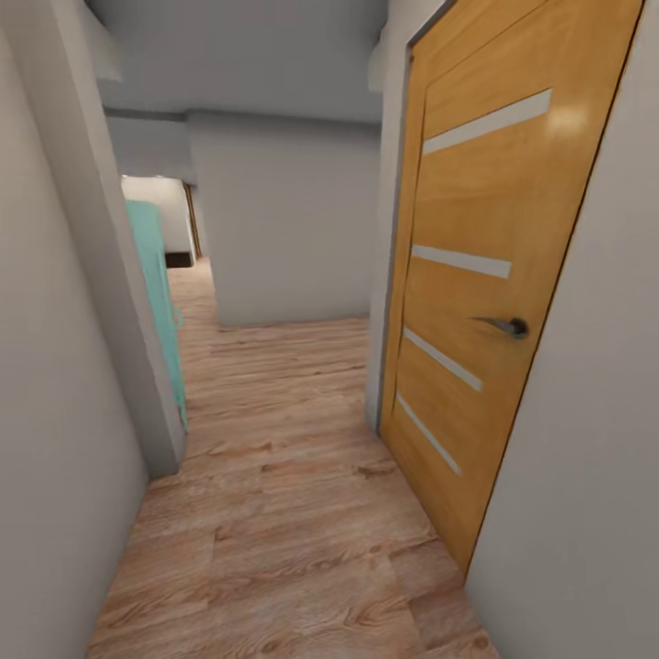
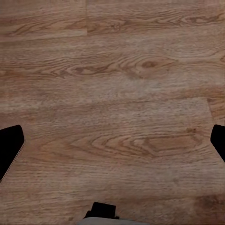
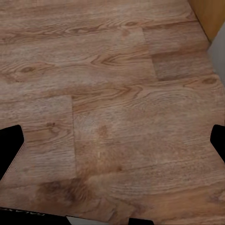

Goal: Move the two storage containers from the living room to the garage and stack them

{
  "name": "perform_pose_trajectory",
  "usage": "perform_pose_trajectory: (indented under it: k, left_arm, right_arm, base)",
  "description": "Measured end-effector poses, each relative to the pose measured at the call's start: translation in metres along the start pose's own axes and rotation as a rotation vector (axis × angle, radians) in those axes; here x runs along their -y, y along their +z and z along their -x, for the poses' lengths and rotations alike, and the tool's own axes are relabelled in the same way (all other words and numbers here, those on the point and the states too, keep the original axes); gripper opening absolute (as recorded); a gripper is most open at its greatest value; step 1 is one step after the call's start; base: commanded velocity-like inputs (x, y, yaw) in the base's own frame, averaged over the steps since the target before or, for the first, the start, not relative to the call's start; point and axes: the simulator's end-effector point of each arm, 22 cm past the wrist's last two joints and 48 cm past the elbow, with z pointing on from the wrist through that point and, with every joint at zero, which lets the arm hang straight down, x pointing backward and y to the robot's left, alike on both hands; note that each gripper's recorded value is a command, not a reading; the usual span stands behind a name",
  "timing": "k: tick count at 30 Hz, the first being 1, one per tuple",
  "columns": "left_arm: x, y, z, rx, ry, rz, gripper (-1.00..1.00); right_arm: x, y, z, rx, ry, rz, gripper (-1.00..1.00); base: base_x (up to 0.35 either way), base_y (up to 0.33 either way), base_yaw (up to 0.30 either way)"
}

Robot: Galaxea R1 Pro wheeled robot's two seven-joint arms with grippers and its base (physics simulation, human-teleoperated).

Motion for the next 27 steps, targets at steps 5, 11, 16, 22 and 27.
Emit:
perform_pose_trajectory:
  k: [5, 11, 16, 22, 27]
  left_arm:
    - [0.0003, 0.0000, 0.0000, 0.000, 0.000, 0.000, 1.00]
    - [0.0010, -0.0001, -0.0003, -0.001, -0.001, 0.000, 1.00]
    - [0.0011, -0.0001, -0.0003, -0.001, -0.001, -0.001, 1.00]
    - [0.0007, 0.0000, -0.0003, -0.001, -0.001, -0.001, 1.00]
    - [0.0006, 0.0000, -0.0002, -0.001, 0.000, -0.001, 1.00]
  right_arm:
    - [0.0000, 0.0000, 0.0000, 0.000, 0.000, 0.000, 1.00]
    - [0.0000, 0.0000, 0.0000, 0.000, 0.000, 0.000, 1.00]
    - [0.0000, 0.0000, 0.0000, 0.000, 0.000, 0.000, 1.00]
    - [0.0000, 0.0000, 0.0000, 0.000, 0.000, 0.000, 1.00]
    - [0.0000, 0.0000, 0.0000, 0.000, 0.000, 0.000, 1.00]
  base:
    - [0.325, 0.000, 0.297]
    - [0.325, 0.000, 0.297]
    - [0.325, 0.000, 0.297]
    - [0.325, 0.000, 0.238]
    - [0.325, 0.000, 0.037]
